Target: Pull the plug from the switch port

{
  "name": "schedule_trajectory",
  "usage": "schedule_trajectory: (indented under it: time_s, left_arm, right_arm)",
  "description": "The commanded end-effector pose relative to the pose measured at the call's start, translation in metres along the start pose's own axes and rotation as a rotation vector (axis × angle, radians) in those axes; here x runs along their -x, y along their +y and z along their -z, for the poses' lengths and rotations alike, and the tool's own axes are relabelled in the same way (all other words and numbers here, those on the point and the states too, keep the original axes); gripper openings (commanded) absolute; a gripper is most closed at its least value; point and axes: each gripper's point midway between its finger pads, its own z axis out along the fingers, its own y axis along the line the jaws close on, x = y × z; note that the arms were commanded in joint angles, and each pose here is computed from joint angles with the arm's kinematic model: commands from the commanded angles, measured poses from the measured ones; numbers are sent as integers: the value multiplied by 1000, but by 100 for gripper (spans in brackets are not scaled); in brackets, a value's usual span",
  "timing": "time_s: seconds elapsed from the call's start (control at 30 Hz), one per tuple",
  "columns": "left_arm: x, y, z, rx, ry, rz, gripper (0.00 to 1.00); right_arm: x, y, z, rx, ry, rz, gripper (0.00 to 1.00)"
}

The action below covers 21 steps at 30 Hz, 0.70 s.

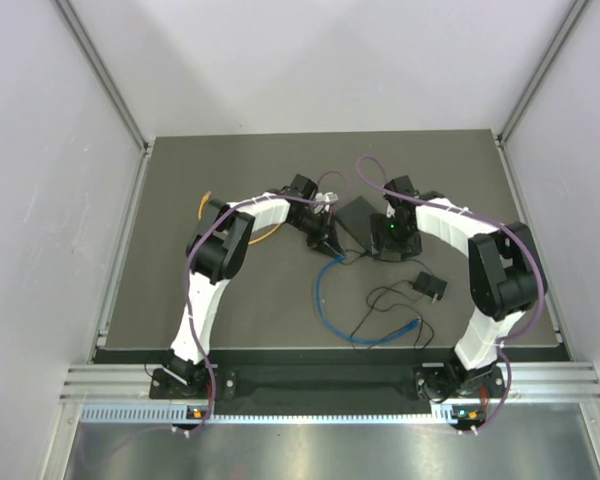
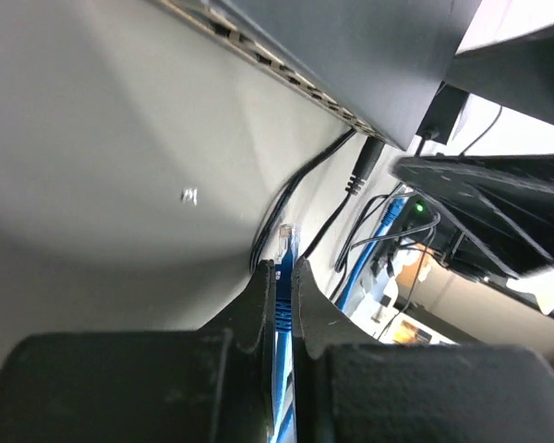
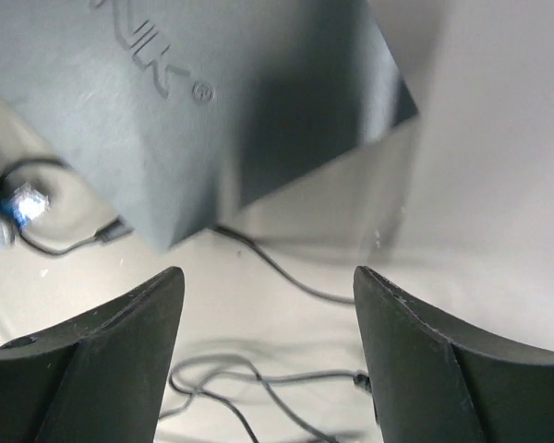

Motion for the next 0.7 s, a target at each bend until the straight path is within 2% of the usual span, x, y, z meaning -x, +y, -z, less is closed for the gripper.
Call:
schedule_trajectory:
  time_s: [0.0,0.1,0.33,0.47,0.67]
  left_arm:
    - [18,-34,30,35,-93,-101,0]
    - [22,-73,51,-7,-137,-159,0]
    - [21,-123,74,-88,-162,-199,0]
    - [17,-125,89,-25,-189,-195,0]
    - [26,-142,139,110,-317,-243,0]
  right_arm:
    - [20,5,28,43,-105,10,74]
    - [29,9,46,64,-153,17,75]
    - [38,16,58,94,-172,58,75]
    - [39,16,59,92,-175,71,75]
    - [38,14,62,86,-187,72,76]
